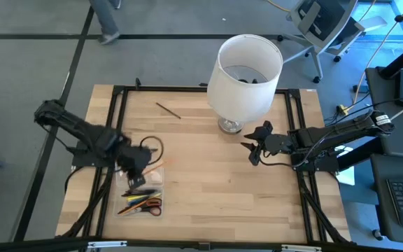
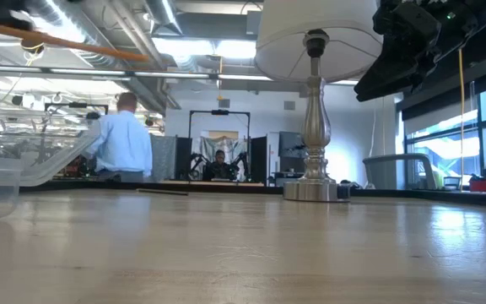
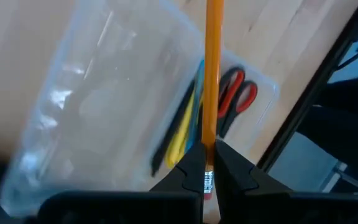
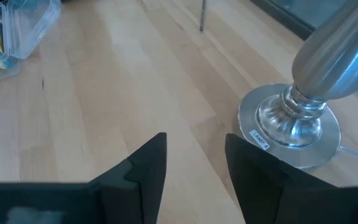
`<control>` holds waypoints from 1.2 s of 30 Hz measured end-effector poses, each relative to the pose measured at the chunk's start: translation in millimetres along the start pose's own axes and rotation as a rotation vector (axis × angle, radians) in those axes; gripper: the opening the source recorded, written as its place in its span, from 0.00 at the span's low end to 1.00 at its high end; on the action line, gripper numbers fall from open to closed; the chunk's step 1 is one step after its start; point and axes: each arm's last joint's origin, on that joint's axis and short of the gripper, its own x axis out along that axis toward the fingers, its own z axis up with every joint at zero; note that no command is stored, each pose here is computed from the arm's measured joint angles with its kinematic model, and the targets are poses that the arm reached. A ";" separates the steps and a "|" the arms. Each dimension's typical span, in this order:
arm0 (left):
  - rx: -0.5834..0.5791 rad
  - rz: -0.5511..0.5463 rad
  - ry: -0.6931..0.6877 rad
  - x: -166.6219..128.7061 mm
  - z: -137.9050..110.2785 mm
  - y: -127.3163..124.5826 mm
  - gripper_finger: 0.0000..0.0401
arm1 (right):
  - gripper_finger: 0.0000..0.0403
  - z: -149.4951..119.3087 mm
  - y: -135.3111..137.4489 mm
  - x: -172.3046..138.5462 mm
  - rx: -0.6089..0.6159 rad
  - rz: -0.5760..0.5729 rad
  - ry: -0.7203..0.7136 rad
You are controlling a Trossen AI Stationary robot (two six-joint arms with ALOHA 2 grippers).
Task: Pick & place school supplies into a supply box
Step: Put the yellow pencil into the transparent supply box
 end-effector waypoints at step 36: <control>0.035 0.274 0.084 132.4 -87.3 -34.7 0.05 | 0.41 27.8 13.1 -4.7 0.206 0.187 -0.237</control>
